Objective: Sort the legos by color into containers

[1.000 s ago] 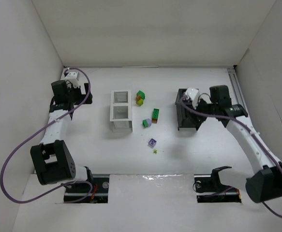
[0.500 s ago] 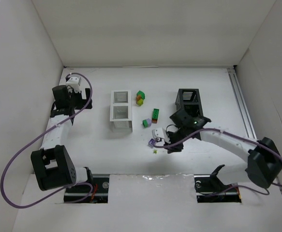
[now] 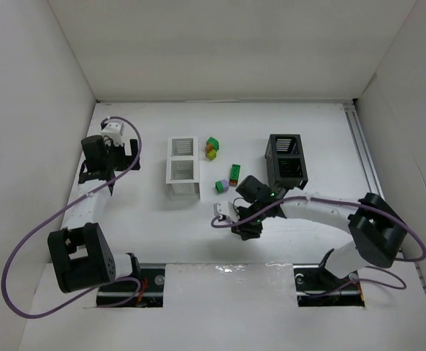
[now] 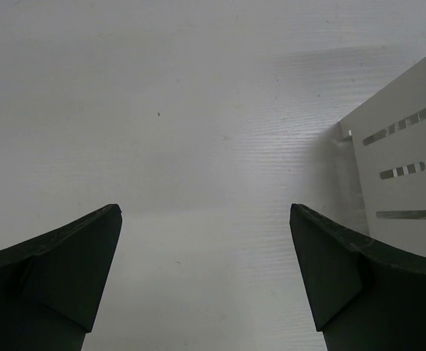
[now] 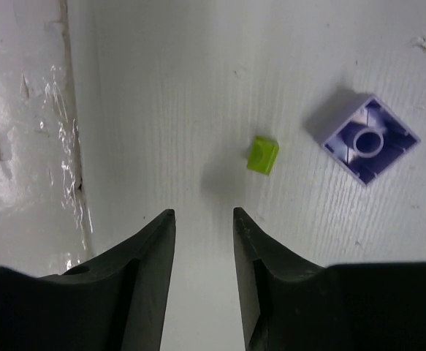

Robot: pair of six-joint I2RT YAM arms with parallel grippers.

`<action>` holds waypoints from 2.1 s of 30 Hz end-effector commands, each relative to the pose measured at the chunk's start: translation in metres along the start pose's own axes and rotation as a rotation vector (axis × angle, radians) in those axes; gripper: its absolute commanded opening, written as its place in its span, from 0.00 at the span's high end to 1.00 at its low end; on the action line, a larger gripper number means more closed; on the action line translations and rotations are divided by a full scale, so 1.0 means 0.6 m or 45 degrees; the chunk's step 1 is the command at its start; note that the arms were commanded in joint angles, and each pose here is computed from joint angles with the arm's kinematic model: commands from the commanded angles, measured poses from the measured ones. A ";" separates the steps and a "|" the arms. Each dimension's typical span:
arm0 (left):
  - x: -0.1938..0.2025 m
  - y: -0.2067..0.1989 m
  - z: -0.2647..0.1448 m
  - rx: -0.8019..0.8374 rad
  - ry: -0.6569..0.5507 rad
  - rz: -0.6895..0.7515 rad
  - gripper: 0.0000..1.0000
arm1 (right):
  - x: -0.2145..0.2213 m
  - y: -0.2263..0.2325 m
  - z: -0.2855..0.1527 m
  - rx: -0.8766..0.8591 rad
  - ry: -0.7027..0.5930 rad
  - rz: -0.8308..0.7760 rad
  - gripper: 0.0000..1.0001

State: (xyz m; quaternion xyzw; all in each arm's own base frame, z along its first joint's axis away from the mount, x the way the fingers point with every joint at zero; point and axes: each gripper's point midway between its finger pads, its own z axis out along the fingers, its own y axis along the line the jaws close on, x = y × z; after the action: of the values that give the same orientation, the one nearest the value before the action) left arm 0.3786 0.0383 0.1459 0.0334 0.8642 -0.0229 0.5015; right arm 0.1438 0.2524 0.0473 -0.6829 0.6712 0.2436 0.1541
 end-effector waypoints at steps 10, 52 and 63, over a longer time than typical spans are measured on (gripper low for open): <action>-0.033 0.018 -0.006 -0.047 -0.092 0.070 0.01 | -0.059 -0.071 0.056 0.126 0.018 0.128 0.55; -0.025 0.044 0.017 -0.046 -0.056 0.099 0.01 | -0.134 -0.075 0.008 0.221 -0.048 0.053 1.00; -0.069 0.039 0.039 -0.103 -0.027 0.066 0.01 | -0.273 -0.253 -0.325 0.670 -0.499 0.257 1.00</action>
State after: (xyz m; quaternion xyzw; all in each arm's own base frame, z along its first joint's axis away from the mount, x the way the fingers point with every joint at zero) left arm 0.4045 0.0590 0.1385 0.0430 0.8719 0.0050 0.4878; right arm 0.3063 0.3169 0.2397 -0.5420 0.7151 0.1998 0.3937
